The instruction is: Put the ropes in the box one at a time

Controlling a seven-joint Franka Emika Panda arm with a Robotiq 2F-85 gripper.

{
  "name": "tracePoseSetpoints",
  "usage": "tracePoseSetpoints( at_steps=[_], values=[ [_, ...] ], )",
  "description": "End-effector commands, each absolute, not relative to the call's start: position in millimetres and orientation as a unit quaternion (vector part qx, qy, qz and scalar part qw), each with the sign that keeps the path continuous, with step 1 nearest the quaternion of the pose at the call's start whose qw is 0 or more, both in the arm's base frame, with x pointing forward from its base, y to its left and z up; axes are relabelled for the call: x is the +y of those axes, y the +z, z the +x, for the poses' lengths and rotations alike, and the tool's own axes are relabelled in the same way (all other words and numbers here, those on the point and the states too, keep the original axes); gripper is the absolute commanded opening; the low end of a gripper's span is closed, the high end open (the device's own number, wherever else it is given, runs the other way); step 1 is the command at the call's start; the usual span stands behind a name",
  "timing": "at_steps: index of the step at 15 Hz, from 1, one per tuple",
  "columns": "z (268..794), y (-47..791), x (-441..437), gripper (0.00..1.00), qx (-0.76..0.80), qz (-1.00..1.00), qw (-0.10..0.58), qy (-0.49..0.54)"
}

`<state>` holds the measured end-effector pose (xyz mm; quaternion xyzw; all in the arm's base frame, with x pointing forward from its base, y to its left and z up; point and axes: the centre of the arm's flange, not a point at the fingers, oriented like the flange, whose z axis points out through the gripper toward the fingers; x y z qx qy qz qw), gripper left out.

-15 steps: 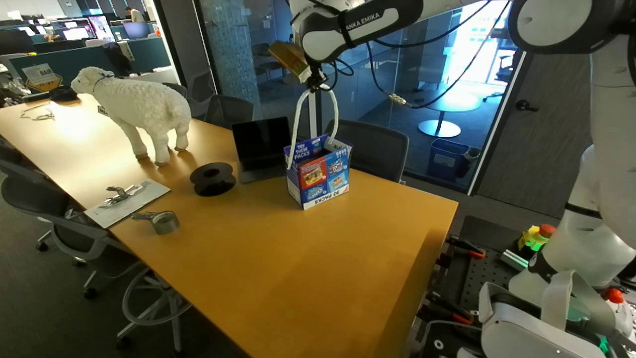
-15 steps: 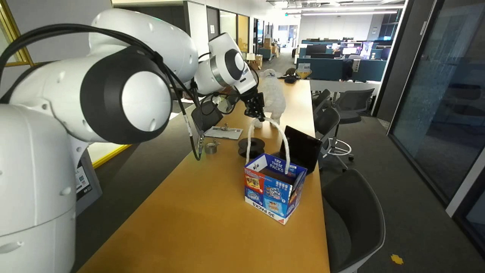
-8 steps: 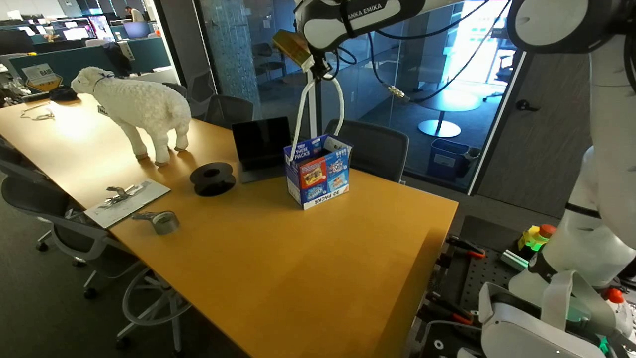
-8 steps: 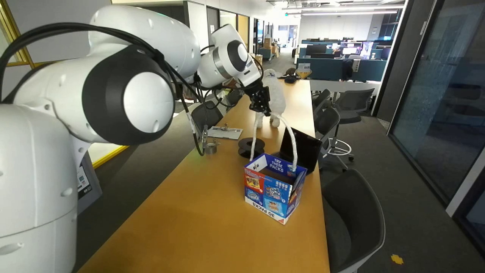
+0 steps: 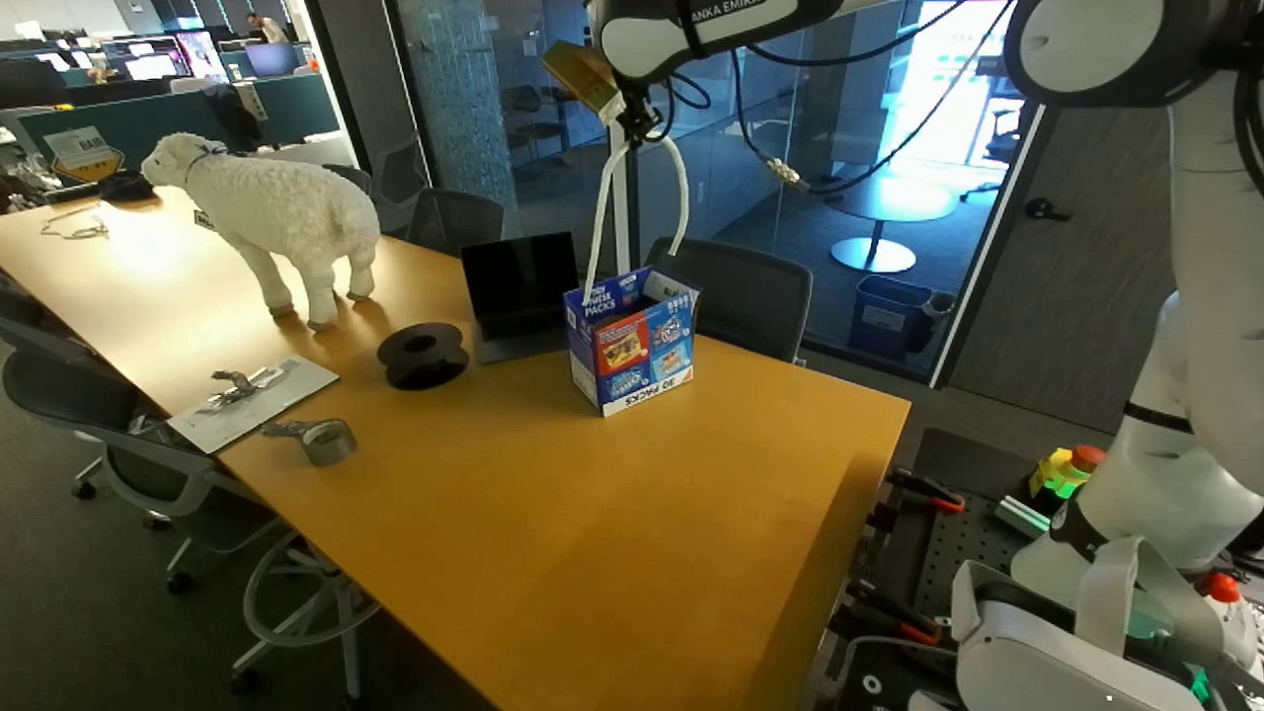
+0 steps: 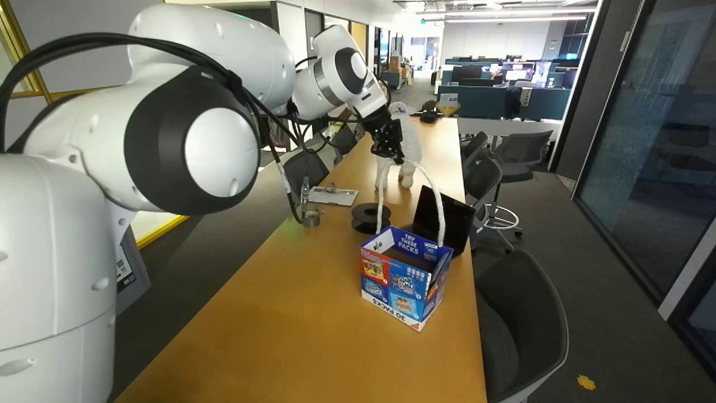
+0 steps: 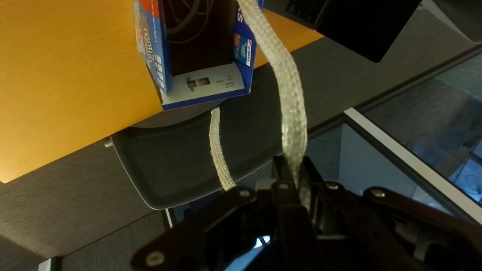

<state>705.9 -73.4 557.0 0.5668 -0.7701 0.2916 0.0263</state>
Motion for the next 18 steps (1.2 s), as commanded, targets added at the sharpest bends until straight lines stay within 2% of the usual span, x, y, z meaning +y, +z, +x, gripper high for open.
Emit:
tracePoseSetpoints(
  at_steps=[1,8,18],
  values=[
    [723.6,561.6,-64.7,0.06,-0.768,0.568,0.033,0.295],
    [738.2,538.1,-51.4,0.06,-0.762,0.575,0.066,0.290],
    [731.0,559.8,-60.3,0.06,-0.757,0.565,0.085,0.317]
  ],
)
